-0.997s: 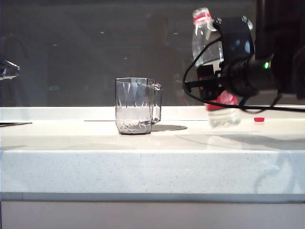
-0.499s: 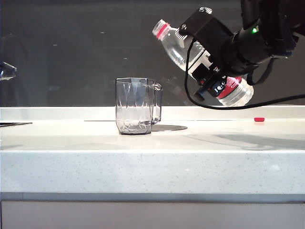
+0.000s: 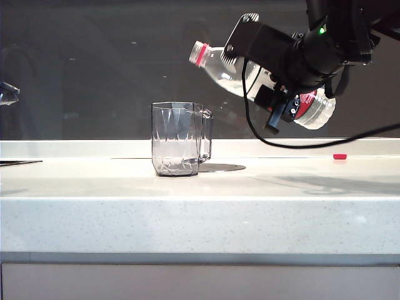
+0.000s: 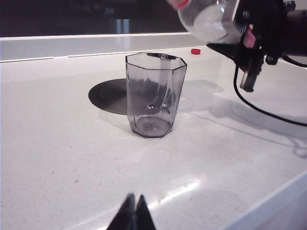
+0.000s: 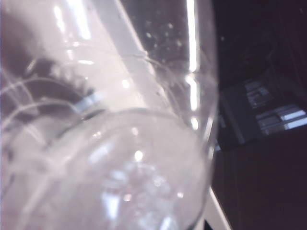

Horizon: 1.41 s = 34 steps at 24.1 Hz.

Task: Pick up the mineral water bottle on the table and pour water into the mug until it's half full.

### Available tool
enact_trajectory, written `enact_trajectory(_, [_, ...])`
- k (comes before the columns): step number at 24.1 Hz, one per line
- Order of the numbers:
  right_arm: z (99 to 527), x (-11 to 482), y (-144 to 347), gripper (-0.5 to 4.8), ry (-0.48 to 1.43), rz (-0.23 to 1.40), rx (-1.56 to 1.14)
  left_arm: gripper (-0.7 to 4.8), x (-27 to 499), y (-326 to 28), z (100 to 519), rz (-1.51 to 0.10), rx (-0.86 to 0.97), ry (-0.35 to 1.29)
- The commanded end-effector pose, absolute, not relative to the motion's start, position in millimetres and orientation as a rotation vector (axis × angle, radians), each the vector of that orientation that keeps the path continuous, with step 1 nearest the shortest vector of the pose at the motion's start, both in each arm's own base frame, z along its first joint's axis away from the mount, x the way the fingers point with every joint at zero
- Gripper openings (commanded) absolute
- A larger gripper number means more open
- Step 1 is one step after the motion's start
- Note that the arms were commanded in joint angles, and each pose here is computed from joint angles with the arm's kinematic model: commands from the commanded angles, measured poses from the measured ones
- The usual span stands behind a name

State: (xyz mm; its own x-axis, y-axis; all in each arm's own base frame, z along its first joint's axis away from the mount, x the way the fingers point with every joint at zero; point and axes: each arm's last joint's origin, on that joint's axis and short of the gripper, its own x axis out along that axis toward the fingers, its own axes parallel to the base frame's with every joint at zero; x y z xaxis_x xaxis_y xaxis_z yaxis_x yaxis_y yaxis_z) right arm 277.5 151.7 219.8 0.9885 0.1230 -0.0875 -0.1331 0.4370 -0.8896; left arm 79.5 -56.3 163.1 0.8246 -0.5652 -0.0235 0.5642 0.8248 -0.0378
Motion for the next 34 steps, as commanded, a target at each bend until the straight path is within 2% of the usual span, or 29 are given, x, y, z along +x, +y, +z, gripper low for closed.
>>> enact_trajectory(1, [230, 276, 154, 2.37, -0.029, 0.129, -1.215, -0.04, 80, -55, 165, -0.591, -0.031, 0.025])
enact_trajectory(28, [243, 270, 150, 2.37, -0.061, 0.085, -1.464, -0.04, 80, -55, 165, -0.588, -0.031, 0.025])
enact_trajectory(29, [243, 270, 150, 2.28, -0.062, 0.084, -1.484, -0.04, 80, -55, 165, -0.588, -0.031, 0.025])
enact_trajectory(32, [243, 270, 150, 1.56, -0.063, 0.084, -1.502, -0.04, 80, -55, 165, -0.588, -0.031, 0.025])
enact_trajectory(34, [243, 270, 150, 1.54, -0.064, 0.084, -1.501, -0.04, 80, -55, 165, -0.588, -0.031, 0.025])
